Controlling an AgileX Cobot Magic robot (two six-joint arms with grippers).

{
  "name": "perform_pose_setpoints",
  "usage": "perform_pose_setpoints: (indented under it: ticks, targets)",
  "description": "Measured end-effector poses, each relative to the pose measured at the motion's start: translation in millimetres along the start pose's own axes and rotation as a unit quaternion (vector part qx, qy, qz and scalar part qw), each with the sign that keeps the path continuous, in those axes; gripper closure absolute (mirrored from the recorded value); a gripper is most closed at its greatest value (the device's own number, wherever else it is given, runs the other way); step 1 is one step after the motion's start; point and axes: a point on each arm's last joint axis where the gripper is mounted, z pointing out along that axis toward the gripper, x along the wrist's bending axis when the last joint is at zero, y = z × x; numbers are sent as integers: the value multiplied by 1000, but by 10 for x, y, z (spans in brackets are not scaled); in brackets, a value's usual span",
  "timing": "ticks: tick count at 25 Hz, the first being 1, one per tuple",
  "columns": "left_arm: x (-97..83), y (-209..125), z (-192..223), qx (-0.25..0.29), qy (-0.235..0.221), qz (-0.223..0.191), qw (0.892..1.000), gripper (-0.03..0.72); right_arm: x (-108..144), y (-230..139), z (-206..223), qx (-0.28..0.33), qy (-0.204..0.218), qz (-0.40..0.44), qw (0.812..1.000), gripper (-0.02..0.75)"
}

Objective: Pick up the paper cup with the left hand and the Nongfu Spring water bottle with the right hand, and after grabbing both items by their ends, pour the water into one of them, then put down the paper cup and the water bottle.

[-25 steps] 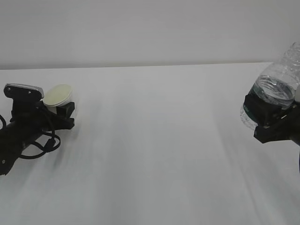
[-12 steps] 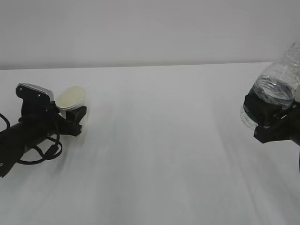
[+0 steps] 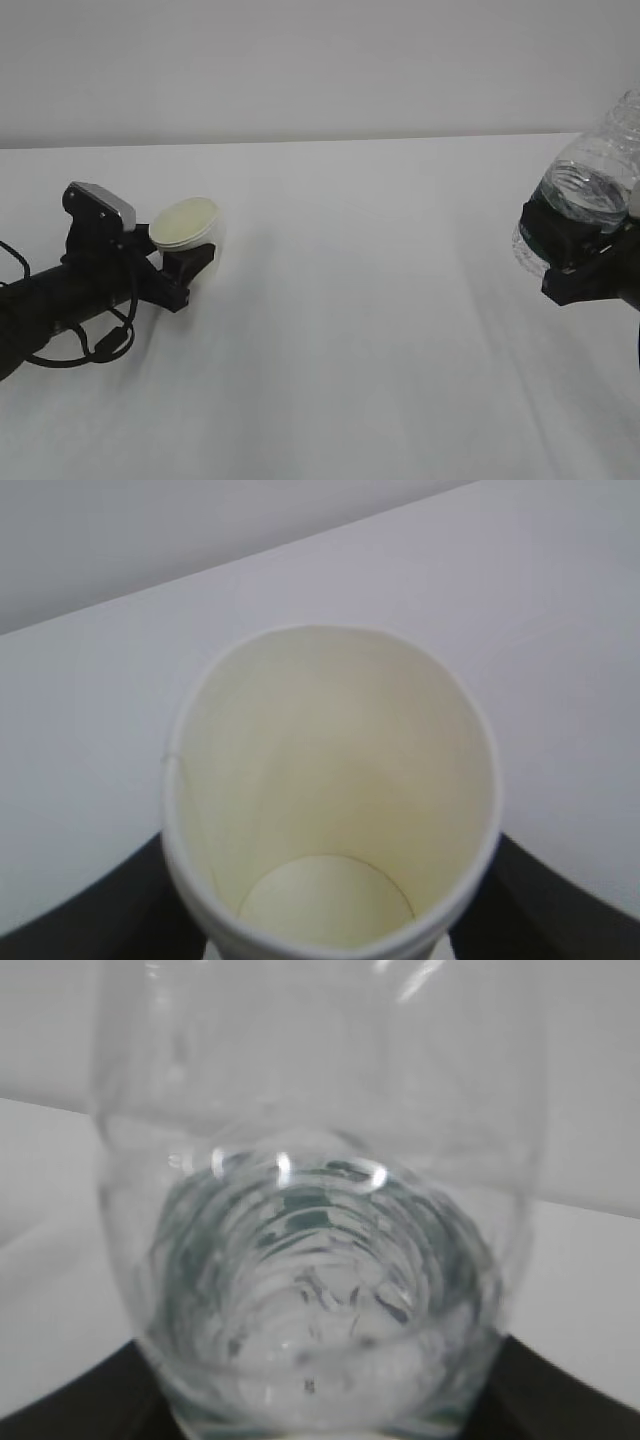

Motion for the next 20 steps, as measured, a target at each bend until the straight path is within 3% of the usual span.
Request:
perform_pose_setpoints:
  ticks: [13,20]
  targets:
    - [-199,-8,-15,6,-111,3,994,225,0,0,0,0,0,0,1000,321]
    - [-256,-6,-11,9,-134,-3,991,225,0,0,0,0,0,0,1000,321]
